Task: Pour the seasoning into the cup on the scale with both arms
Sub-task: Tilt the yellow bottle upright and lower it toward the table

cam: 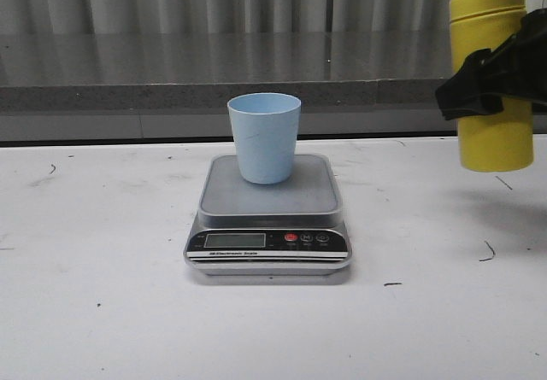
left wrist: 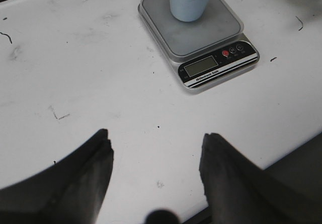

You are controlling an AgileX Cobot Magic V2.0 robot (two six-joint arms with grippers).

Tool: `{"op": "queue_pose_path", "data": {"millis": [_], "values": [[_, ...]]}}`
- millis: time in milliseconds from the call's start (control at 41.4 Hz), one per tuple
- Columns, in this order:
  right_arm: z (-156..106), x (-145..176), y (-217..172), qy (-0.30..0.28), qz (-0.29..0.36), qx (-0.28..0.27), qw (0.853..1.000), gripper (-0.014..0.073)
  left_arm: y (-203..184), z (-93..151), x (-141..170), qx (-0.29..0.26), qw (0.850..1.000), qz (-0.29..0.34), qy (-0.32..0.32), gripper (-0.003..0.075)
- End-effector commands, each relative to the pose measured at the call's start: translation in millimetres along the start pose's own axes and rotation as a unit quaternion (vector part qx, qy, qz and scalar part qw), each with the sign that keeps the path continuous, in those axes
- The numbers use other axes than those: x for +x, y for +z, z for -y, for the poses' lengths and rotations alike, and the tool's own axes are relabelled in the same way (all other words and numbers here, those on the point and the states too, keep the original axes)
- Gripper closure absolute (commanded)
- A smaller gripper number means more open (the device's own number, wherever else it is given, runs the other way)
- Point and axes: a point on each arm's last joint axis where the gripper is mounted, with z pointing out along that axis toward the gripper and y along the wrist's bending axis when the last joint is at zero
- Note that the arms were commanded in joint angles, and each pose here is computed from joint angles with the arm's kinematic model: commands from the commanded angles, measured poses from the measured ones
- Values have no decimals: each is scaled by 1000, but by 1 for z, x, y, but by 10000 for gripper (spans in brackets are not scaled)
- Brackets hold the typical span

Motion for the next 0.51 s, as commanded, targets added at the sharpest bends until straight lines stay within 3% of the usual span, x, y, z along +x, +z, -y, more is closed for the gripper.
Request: {"op": "queue_pose_path", "data": {"millis": [0,314,483], "values": [[2,-25,-3,-12,98,1,995,286,-6,1,-11,6,999,45,-1,332],[7,-5,22,14,143,-1,990,286,-6,1,-11,6,999,45,-1,332],[10,10,36,-2,167,8,986,286,-6,1,-11,6,999,45,-1,332]]}}
